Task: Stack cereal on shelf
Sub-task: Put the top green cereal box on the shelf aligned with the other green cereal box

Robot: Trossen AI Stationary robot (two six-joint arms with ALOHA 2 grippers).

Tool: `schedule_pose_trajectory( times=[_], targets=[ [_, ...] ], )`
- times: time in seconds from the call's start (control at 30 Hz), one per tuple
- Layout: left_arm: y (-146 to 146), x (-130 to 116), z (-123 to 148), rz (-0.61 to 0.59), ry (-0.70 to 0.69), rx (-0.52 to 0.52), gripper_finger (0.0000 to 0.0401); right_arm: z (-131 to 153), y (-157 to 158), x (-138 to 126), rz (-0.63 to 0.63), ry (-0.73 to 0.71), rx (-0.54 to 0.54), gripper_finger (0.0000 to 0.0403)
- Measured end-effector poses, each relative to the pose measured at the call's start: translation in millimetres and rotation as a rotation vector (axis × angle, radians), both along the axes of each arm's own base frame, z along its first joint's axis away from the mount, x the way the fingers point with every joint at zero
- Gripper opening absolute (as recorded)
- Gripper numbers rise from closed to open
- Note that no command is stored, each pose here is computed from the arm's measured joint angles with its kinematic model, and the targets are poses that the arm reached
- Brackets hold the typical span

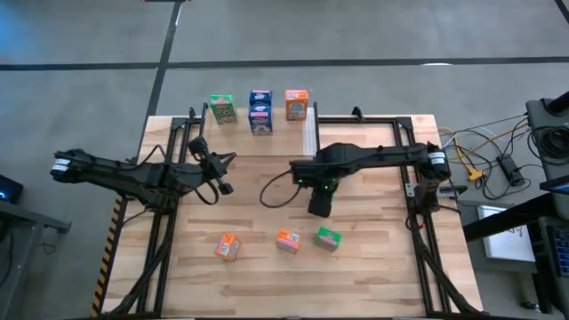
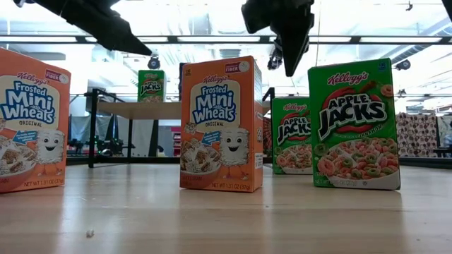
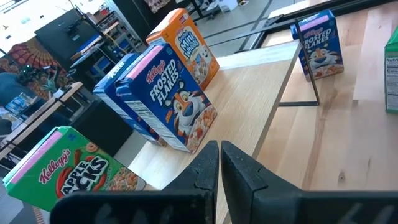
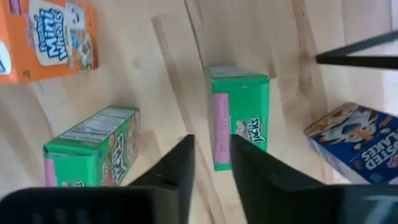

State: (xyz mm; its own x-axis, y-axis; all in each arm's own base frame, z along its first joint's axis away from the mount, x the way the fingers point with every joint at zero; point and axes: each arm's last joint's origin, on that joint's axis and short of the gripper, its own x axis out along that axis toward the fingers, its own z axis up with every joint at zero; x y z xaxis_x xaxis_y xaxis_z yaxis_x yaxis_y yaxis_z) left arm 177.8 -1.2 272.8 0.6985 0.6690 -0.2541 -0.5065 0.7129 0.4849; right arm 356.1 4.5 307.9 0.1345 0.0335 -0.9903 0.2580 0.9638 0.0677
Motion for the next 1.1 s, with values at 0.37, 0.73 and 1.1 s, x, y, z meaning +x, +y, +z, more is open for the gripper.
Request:
schedule_pose_trajectory(
  times=[0.37, 0.73, 1.1],
  targets=[
    [0, -1, 1, 0.004, -0.021, -0.014, 0.0001, -10, 8, -37, 0.051, -0.199, -0.071, 0.0240],
    [0, -1, 2, 0.004, -0.028, -0.015, 0.0001, -54, 5, -80, 0.028, -0.418, -0.144, 0.0275],
    [0, 0, 4, 0.006, -0.058, -0.026, 0.0001, -100, 4, -92, 0.036, -0.504, -0.194, 0.0260]
  ],
)
